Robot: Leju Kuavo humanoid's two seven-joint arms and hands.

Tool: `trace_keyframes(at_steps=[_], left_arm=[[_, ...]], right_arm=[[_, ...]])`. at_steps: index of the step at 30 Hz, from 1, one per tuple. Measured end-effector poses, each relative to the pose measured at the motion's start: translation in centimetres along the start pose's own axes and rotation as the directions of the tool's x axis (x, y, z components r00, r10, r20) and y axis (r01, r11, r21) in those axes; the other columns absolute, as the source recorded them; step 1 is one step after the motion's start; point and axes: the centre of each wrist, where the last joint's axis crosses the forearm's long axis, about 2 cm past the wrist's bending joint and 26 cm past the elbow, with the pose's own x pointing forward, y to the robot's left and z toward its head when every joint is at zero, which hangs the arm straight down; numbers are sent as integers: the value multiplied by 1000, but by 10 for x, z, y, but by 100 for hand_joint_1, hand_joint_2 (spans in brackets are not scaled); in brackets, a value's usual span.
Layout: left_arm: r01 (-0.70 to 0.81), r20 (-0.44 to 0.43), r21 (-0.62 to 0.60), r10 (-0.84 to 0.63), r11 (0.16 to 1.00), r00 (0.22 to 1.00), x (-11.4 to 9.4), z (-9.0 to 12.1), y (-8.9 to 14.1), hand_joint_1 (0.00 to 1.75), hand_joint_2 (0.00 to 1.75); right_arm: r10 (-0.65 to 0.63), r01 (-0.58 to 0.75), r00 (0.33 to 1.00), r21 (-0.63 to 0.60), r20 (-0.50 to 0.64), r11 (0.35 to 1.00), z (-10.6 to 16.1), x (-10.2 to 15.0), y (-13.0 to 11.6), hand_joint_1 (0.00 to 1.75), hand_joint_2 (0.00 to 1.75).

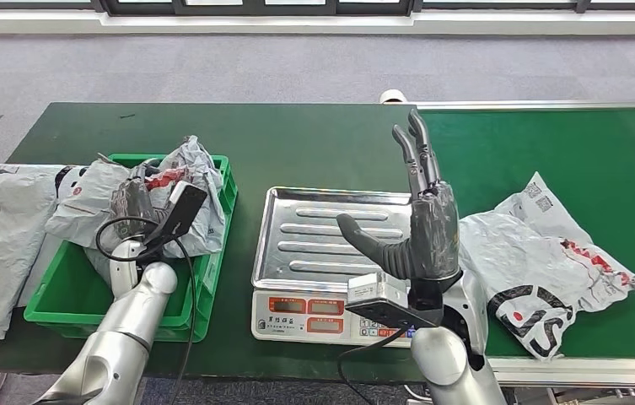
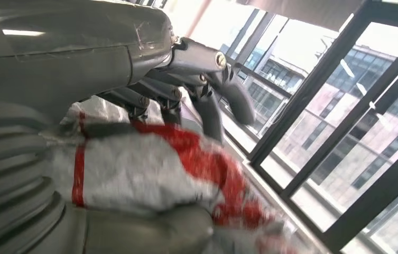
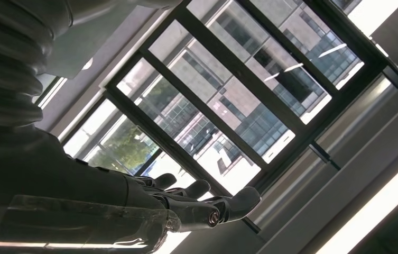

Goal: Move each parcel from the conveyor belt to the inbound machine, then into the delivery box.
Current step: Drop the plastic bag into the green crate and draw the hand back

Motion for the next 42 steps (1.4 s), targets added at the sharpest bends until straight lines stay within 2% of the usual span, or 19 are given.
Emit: trace_keyframes(at_steps=[1,4,7,10,14,20,25,28,31,34,39,42], left_arm=[[-32,5,14,32,999,999,0,0,1,0,0],[-218,19,26,218,976,976,4,6,3,0,0],[-453,20,6,453,892,891,11,19,6,0,0],[-592,32,-2,591,806,806,15,37,11,0,0],[-629,49,7,628,778,777,17,58,17,0,0],[-647,72,19,645,762,761,16,78,23,0,0],[-683,81,60,678,728,731,20,112,29,0,0],[-736,77,86,733,671,676,25,133,35,0,0],[-766,74,75,763,638,642,31,145,39,0,0],[-753,90,81,747,653,658,34,150,45,0,0],[-733,112,81,725,675,680,42,148,50,0,0],[-737,114,75,729,672,675,45,148,49,0,0]], right_arm=[[3,-3,1000,0,-5,1000,0,-1,0,0,44],[20,-20,999,15,-45,1000,3,-5,-1,0,175],[56,-51,994,46,-96,998,7,-14,-4,0,175],[109,-96,982,91,-152,991,11,-26,-7,0,175],[146,-126,971,111,-190,986,16,-38,-11,0,175],[188,-156,953,145,-239,977,20,-45,-11,0,175],[306,-236,888,232,-343,944,39,-62,-12,0,175],[406,-262,800,350,-442,899,62,-87,-12,0,175],[541,-316,640,454,-546,833,98,-133,-22,0,175],[621,-337,473,523,-625,783,139,-171,-46,0,175],[678,-322,264,600,-686,732,182,-208,-80,0,175],[678,-305,198,612,-708,729,194,-218,-90,0,175]])
